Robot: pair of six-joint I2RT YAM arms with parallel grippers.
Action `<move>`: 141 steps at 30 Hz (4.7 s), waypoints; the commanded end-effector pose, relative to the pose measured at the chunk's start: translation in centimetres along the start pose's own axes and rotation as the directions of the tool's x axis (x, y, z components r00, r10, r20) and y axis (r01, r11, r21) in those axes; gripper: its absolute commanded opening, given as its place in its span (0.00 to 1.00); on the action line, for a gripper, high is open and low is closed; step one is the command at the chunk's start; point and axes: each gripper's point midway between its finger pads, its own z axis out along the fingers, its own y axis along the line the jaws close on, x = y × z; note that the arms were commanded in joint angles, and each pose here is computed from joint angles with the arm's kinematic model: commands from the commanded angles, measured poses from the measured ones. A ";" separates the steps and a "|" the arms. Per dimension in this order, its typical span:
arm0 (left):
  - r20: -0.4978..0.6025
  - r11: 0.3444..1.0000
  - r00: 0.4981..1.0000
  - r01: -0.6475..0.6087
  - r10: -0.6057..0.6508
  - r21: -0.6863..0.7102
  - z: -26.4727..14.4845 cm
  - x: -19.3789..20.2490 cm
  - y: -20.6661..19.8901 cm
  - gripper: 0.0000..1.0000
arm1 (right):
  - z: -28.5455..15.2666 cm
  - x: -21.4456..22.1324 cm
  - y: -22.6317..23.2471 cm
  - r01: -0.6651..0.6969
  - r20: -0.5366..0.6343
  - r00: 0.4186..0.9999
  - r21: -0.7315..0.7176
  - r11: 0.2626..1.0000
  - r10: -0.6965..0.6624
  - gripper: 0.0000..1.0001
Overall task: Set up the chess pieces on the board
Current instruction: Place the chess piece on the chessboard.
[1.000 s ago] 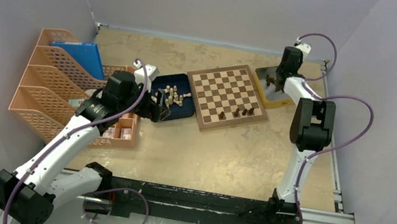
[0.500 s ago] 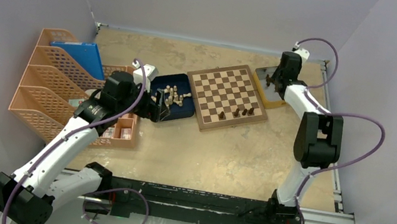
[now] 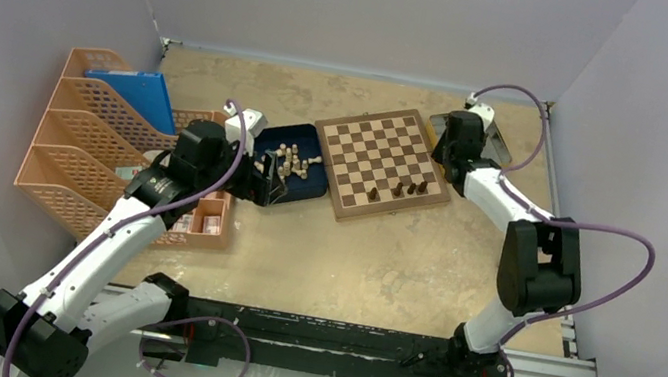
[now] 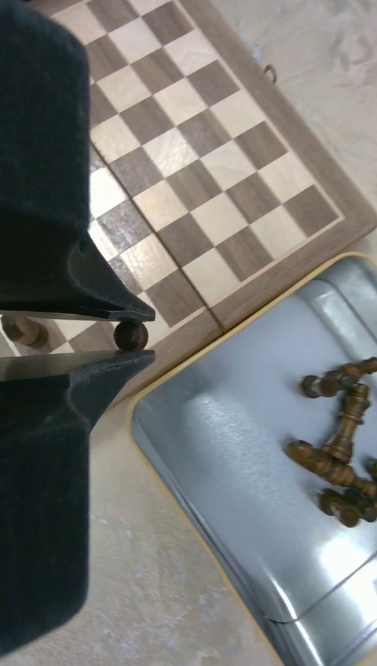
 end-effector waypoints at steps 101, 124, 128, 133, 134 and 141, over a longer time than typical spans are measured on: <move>0.027 1.000 0.999 -0.018 0.018 -0.002 -0.1 -0.8 -0.4 0.85 | 0.5 7.1 -0.8 0.072 -0.121 0.991 0.075 0.995 -0.063 0.17; 0.028 1.000 0.999 -0.017 0.017 -0.001 -0.1 -0.8 -0.4 0.85 | 0.1 6.8 -0.5 0.049 -0.109 0.993 0.061 0.997 -0.042 0.24; 0.030 1.000 0.999 -0.018 0.018 -0.001 -0.2 -0.8 -0.5 0.85 | 0.2 6.6 -0.3 0.045 -0.104 0.994 0.054 0.998 -0.039 0.24; 0.030 1.000 0.999 -0.018 0.018 -0.001 -0.2 -0.8 -0.5 0.85 | 0.3 6.5 -0.1 0.043 -0.105 0.994 0.048 0.998 -0.038 0.22; 0.030 1.000 0.999 -0.018 0.018 -0.001 -0.2 -0.8 -0.4 0.85 | 0.3 6.5 0.0 0.043 -0.104 0.994 0.048 0.998 -0.038 0.22; 0.032 1.000 0.999 -0.018 0.018 -0.001 -0.2 -0.8 -0.5 0.85 | 0.6 6.5 0.0 0.042 -0.105 0.994 0.052 0.998 -0.036 0.21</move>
